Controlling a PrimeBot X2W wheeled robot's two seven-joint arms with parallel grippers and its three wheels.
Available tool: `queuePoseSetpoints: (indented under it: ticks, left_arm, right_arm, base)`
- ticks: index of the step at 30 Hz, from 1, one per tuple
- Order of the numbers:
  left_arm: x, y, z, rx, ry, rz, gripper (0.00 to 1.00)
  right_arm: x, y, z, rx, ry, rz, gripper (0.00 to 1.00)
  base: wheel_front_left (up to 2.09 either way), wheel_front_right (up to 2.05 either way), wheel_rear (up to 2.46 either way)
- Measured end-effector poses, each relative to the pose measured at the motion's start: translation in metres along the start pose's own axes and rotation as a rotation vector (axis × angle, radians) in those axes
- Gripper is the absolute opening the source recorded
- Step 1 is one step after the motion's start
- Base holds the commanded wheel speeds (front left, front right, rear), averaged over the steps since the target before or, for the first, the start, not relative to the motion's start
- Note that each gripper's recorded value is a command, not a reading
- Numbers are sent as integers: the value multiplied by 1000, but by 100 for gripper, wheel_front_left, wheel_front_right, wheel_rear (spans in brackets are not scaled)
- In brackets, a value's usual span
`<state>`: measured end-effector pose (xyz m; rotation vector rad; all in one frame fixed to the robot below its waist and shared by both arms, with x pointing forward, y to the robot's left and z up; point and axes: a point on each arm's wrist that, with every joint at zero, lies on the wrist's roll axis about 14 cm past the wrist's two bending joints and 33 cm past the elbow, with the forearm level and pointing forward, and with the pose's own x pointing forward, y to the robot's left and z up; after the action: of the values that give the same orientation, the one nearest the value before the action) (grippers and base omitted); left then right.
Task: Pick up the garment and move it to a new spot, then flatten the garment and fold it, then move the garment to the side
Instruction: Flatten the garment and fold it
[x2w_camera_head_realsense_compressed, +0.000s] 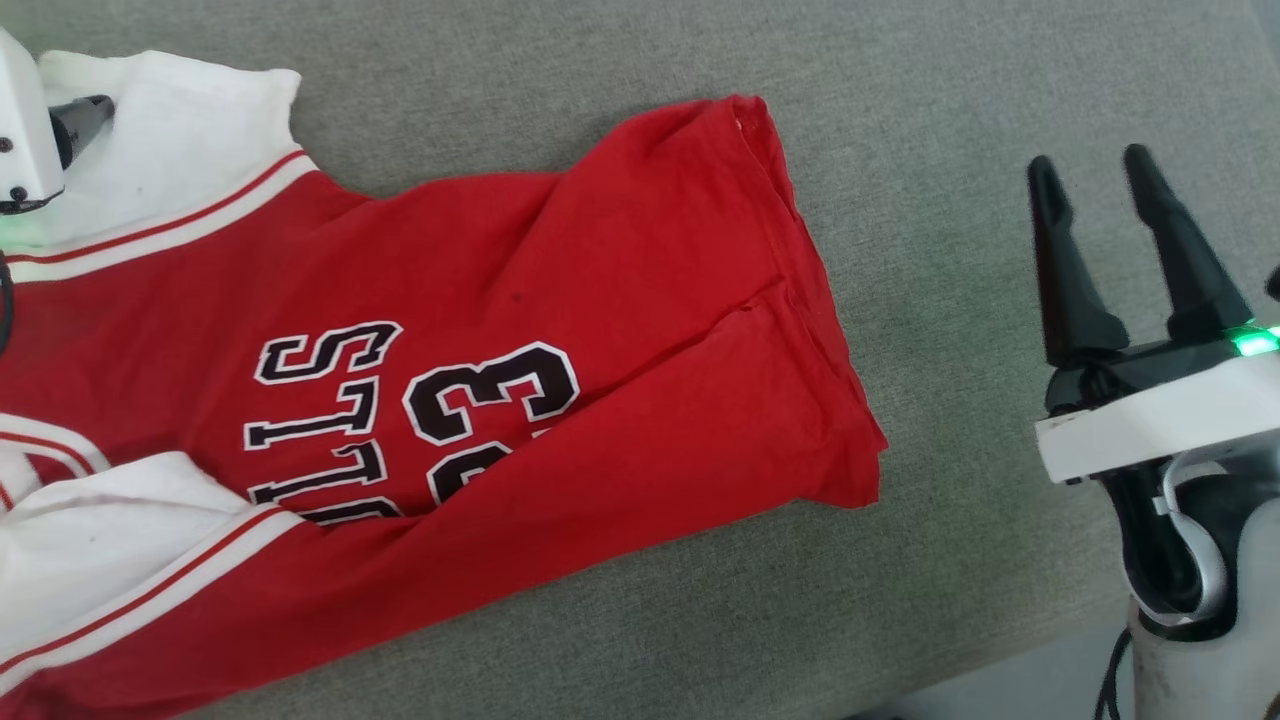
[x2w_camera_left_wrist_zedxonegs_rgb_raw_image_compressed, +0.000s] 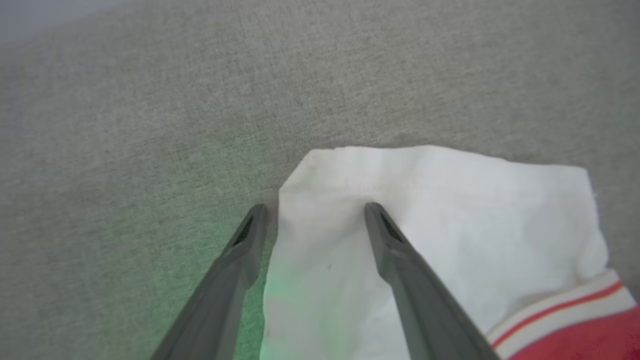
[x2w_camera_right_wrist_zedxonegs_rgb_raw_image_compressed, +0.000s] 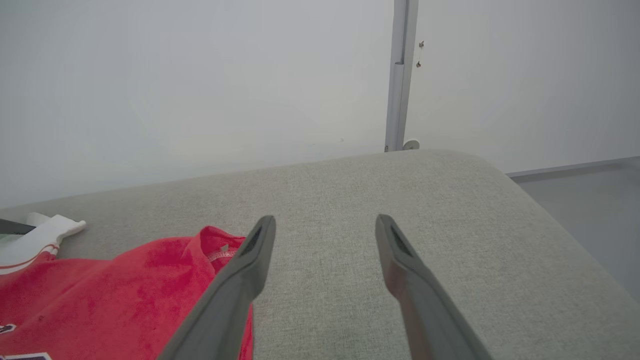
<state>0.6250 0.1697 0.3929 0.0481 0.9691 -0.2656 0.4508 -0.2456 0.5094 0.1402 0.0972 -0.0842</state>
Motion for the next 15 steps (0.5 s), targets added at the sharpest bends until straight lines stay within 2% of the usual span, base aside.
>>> queuePoseSetpoints:
  ticks: [6, 7, 8, 15]
  left_arm:
    - [21, 3, -11, -40, 87, 29, 100]
    - [22, 3, -13, -45, 106, 33, 85]
    - [23, 3, -14, -44, 122, 33, 0]
    - [27, -1, -14, -47, 145, 26, 0]
  right_arm:
    - [8, 8, -26, 8, 114, 25, 100]
    - [10, 11, -32, 9, 144, 35, 100]
    - [12, 16, -39, 6, 180, 51, 100]
    - [45, 59, -70, -9, 400, 193, 100]
  base:
    - [0, 0, 0]
    - [0, 0, 0]
    - [0, 0, 0]
    - [0, 0, 0]
